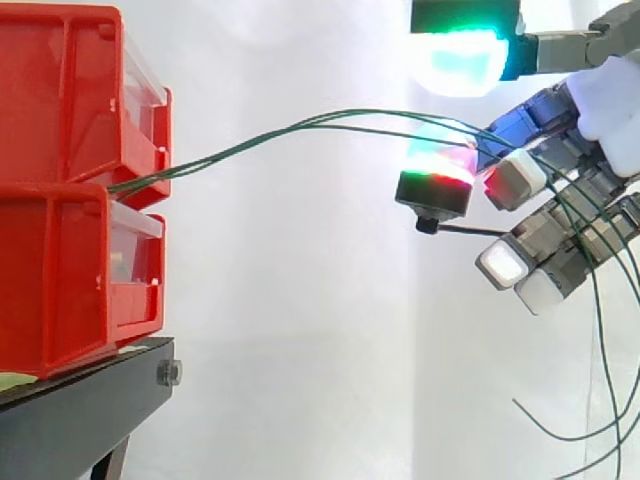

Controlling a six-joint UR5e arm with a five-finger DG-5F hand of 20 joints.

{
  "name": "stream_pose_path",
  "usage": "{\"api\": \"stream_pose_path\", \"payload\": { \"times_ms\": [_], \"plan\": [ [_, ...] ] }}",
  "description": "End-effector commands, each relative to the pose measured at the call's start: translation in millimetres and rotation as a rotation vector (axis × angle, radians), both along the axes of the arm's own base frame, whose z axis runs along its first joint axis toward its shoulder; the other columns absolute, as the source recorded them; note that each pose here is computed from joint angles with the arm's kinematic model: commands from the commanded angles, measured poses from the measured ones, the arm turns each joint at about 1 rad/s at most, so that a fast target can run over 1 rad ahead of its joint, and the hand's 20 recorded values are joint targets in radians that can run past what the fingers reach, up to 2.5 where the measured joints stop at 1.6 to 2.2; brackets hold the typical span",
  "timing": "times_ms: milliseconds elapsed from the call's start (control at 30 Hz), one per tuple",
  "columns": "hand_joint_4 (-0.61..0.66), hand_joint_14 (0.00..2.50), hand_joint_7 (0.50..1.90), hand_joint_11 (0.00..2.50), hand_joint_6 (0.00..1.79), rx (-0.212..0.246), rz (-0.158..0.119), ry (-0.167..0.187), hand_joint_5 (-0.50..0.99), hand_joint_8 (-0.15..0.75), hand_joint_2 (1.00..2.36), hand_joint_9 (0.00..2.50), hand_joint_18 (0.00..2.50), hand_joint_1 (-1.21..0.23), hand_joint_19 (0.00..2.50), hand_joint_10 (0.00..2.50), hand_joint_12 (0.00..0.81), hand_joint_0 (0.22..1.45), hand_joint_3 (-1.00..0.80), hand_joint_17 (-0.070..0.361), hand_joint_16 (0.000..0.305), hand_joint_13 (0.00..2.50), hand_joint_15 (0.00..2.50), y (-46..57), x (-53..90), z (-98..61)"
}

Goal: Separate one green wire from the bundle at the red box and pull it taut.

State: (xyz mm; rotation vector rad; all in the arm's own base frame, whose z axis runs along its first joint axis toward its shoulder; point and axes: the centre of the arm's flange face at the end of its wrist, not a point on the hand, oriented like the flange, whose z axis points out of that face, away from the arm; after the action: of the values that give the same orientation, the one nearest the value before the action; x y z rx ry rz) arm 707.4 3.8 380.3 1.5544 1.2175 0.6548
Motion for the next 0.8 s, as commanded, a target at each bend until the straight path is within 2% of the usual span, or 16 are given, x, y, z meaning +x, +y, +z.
{"api": "stream_pose_path", "payload": {
  "times_ms": [0,200,567,667,767],
  "plan": [
    [0.06,0.02,1.04,0.83,0.85,0.000,-0.002,0.001,-0.14,0.235,1.01,1.18,0.59,-0.56,0.57,0.02,0.349,0.59,-0.42,0.110,0.049,0.82,0.56,-1.1,-0.2,-0.1],
    [0.06,0.02,1.06,0.85,0.85,0.000,-0.001,-0.002,-0.14,0.239,1.01,1.19,0.60,-0.63,0.58,0.02,0.350,0.60,-0.35,0.111,0.049,0.83,0.57,-1.0,0.2,0.6],
    [0.05,0.02,1.00,0.87,0.89,0.002,-0.005,-0.011,-0.14,0.258,1.01,1.20,0.65,-0.69,0.56,0.02,0.363,0.60,-0.23,0.119,0.053,0.85,0.56,-4.1,0.9,6.1],
    [0.06,0.02,0.99,0.88,0.89,-0.001,-0.004,-0.009,-0.15,0.253,1.01,1.20,0.66,-0.71,0.55,0.02,0.366,0.60,-0.23,0.121,0.054,0.85,0.55,-4.2,0.6,9.7],
    [0.07,0.02,0.99,0.88,0.89,-0.007,-0.004,-0.003,-0.15,0.235,1.01,1.19,0.61,-0.67,0.57,0.02,0.347,0.58,-0.33,0.112,0.050,0.83,0.57,-5.5,-0.2,14.4]
  ]
}}
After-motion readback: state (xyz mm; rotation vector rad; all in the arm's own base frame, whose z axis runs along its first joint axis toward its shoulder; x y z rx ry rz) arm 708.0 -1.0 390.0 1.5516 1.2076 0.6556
